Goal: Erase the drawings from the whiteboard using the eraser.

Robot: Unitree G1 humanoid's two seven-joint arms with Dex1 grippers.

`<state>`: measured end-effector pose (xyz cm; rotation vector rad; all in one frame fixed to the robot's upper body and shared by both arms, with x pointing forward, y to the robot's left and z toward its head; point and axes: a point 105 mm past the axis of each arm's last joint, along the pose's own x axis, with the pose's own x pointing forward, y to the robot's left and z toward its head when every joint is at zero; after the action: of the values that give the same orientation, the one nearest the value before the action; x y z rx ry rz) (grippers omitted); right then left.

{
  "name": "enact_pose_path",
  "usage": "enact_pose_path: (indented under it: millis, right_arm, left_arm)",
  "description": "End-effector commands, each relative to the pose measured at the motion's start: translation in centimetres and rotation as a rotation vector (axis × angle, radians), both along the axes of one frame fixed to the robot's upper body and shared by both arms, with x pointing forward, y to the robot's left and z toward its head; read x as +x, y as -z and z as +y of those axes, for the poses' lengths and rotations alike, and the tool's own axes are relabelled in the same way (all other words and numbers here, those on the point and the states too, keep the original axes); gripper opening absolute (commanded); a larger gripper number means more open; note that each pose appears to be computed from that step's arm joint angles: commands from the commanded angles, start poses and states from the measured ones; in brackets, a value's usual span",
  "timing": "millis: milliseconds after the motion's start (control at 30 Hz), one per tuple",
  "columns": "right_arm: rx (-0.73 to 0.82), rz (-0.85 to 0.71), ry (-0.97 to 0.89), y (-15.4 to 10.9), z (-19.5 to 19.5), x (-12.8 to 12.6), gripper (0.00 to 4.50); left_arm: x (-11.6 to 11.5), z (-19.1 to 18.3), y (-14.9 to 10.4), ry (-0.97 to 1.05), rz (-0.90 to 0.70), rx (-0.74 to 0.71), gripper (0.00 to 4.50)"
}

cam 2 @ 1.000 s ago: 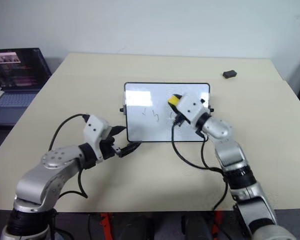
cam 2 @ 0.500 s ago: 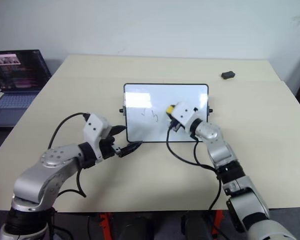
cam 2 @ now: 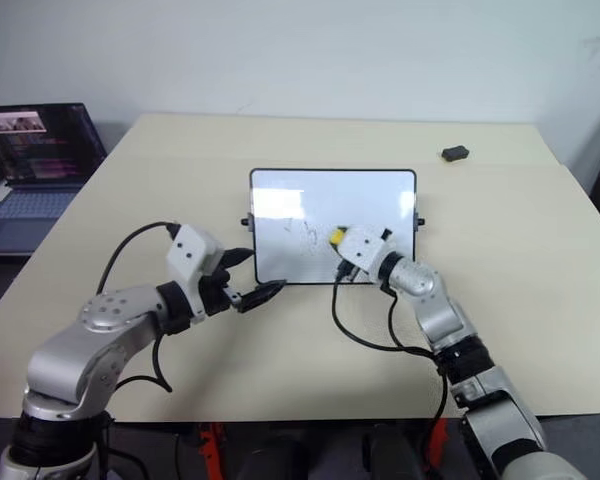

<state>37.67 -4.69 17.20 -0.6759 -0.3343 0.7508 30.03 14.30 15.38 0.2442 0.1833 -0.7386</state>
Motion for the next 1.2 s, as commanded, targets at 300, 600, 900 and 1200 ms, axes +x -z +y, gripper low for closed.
enact_pose_path:
  millis: [300, 600, 900, 1200]
  right_arm:
    - [0.072, -0.044, 0.079, -2.4, -1.8, 2.4, 0.98]
    - [0.238, 0.107, 0.002, -1.8, -1.5, -1.9, 0.98]
    - [0.285, 0.265, 0.118, 2.6, -3.7, -6.9, 0.98]
    - [0.36, 0.331, 0.248, 4.2, -5.1, -8.3, 0.98]
  left_arm:
    - [-0.5, -0.1, -0.3, 0.021, -0.018, 0.006, 4.5]
    - [-0.4, 1.5, -0.4, -0.07, -0.015, -0.073, 4.5]
    - [-0.5, 2.0, -0.2, -0.118, -0.05, -0.143, 4.5]
    - [-0.4, 2.4, -0.1, -0.154, -0.079, -0.159, 4.5]
